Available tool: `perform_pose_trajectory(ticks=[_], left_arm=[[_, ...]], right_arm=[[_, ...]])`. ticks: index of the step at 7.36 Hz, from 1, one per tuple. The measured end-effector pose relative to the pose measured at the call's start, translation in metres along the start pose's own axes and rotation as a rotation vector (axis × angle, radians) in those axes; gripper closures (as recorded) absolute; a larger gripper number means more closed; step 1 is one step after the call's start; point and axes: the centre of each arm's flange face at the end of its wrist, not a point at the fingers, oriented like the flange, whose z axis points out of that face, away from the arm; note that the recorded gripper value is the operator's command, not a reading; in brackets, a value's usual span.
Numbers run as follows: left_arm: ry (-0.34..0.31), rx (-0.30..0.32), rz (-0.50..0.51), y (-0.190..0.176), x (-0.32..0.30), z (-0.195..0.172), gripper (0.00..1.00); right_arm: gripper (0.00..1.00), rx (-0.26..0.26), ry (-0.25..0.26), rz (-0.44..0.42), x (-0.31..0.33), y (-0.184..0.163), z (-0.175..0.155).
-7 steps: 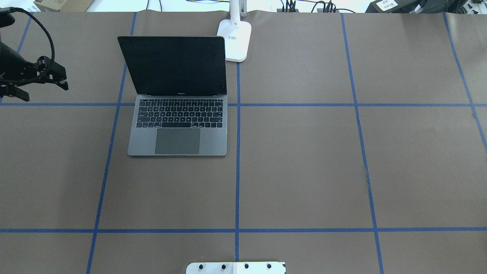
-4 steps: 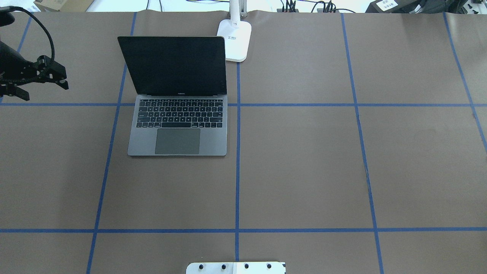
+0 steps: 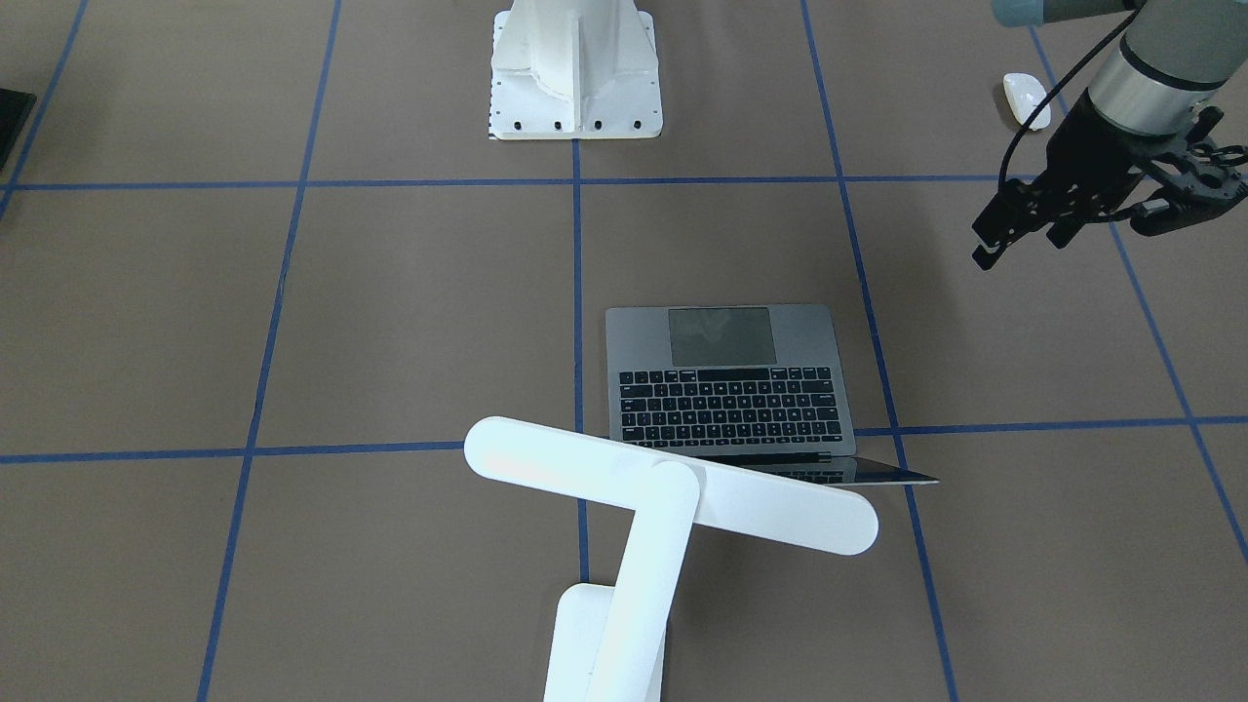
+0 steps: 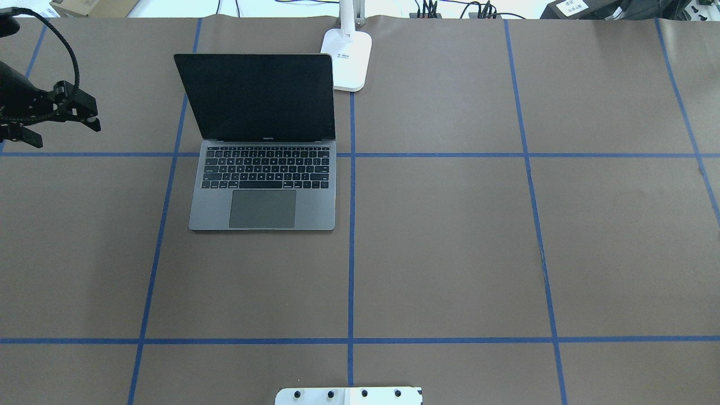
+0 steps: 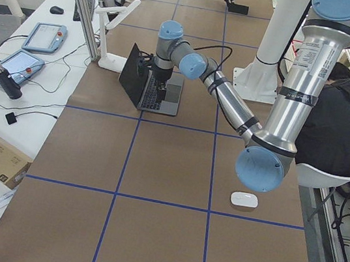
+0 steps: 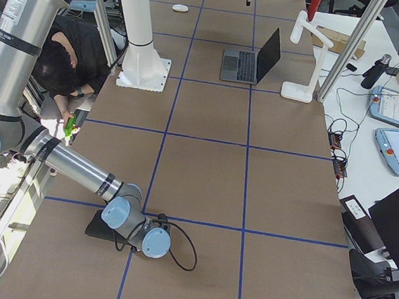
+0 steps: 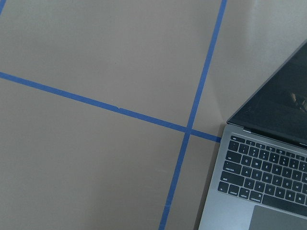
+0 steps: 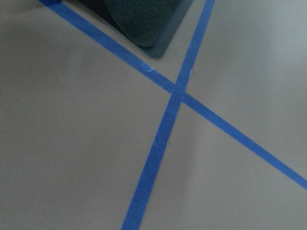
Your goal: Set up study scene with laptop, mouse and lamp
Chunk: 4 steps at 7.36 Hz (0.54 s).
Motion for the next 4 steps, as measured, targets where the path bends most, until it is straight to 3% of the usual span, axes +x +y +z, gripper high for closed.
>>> perform_pose_trajectory(ticks=[4], left_arm=[[0.007,0.005,0.006,0.0026,0.0012,-0.0046,0.00]], right_arm=[[1.00,-0.002,-0.002,-0.003,-0.0012,-0.0001,0.0007]])
